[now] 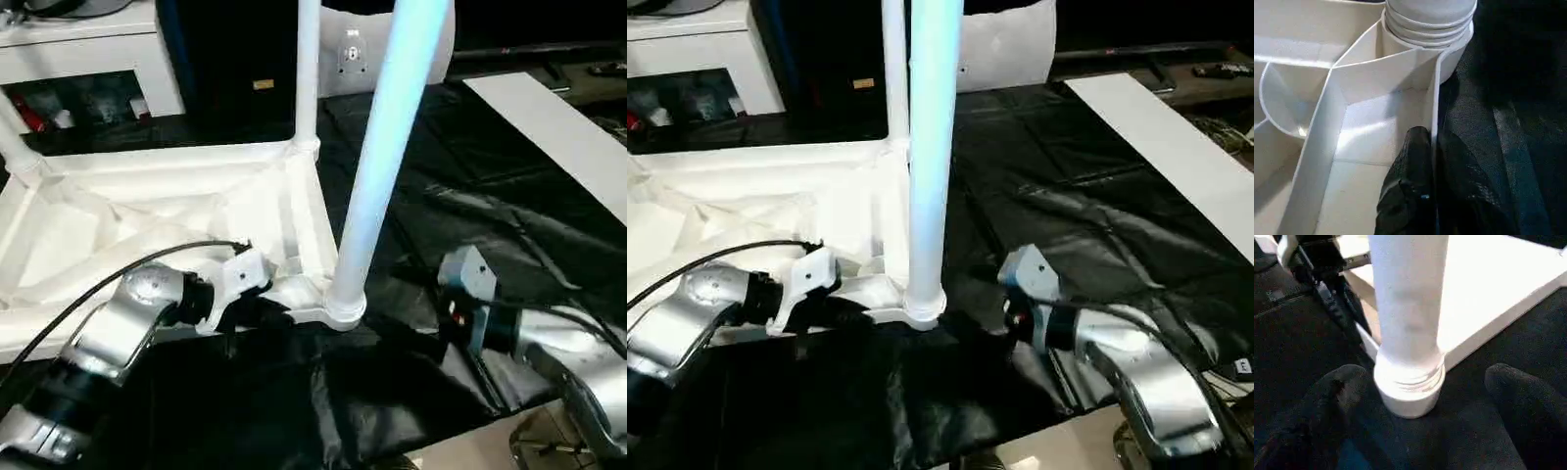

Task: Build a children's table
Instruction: Rotate leg to tighten

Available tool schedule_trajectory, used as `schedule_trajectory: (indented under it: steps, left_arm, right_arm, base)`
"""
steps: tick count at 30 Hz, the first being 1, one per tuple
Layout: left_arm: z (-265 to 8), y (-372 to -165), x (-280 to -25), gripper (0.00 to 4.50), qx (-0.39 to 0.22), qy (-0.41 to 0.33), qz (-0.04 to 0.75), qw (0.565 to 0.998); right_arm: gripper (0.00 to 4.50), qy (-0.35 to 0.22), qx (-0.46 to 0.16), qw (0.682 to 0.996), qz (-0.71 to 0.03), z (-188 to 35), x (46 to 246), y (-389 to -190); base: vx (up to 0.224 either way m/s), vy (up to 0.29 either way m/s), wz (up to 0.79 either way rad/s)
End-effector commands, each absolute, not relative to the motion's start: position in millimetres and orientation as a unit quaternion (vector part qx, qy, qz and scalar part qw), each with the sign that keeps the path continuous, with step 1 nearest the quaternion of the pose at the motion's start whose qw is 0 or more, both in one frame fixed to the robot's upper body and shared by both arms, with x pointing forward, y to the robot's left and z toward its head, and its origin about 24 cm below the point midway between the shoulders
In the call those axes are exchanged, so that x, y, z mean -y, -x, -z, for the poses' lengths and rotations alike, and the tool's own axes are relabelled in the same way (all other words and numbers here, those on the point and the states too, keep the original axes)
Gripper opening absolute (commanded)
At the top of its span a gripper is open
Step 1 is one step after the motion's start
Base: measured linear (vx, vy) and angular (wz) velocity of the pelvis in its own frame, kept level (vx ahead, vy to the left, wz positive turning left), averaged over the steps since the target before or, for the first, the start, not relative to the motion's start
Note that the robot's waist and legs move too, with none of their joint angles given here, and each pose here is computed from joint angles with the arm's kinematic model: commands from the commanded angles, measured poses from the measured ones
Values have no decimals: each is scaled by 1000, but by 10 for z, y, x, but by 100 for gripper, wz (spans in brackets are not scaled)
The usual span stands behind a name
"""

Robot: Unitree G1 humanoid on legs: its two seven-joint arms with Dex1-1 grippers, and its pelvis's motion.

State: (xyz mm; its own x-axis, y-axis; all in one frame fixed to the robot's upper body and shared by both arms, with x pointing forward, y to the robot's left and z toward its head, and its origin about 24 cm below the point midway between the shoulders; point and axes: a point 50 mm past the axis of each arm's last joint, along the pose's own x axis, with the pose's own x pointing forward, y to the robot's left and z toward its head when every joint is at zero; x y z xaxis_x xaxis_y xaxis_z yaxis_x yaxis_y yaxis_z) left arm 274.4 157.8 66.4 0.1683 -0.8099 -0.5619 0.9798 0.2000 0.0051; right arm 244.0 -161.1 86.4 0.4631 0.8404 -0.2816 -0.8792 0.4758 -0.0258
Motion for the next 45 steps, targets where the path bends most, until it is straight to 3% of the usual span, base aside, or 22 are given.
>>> schedule_trajectory:
  steps: [1, 6, 8, 9, 15, 23, 33, 38, 45]
  left_arm:
    - [-646, -2663, -1527, 0, -219, -178, 632, 722]
    - [-650, -2645, -1499, 0, -220, -202, 652, 696]
    - [-649, -2646, -1499, 0, -221, -204, 653, 695]
    - [-649, -2656, -1504, 0, -224, -220, 661, 682]
    - [-687, -2713, -1484, 0, -222, -238, 676, 662]
    - [-689, -2756, -1478, 0, -222, -247, 681, 653]
    - [-717, -2787, -1465, 0, -218, -230, 675, 666]
    - [-711, -2832, -1399, 0, -214, -213, 646, 701]
    - [-716, -2971, -1081, 0, -195, -165, 584, 771]
  right_arm:
    - [421, 81, -107, 840, -526, -871, 1591, -2477]
    - [385, 55, -97, 801, -589, -883, 1531, -2623]
    - [363, 55, -98, 798, -592, -881, 1528, -2626]
    - [357, 54, -105, 777, -618, -865, 1503, -2655]
    - [308, 62, -116, 736, -664, -829, 1445, -2742]
    - [227, 66, -123, 713, -687, -811, 1415, -2806]
    - [196, 35, -132, 696, -705, -772, 1371, -2778]
    - [195, 0, -132, 717, -684, -764, 1270, -2710]
    - [195, -27, -126, 805, -579, -731, 862, -2710]
  base:
    - [0, 0, 0]
    - [0, 0, 0]
    - [0, 0, 0]
    - [0, 0, 0]
    - [0, 0, 0]
    - [0, 0, 0]
    - [0, 0, 0]
    - [0, 0, 0]
    - [0, 0, 0]
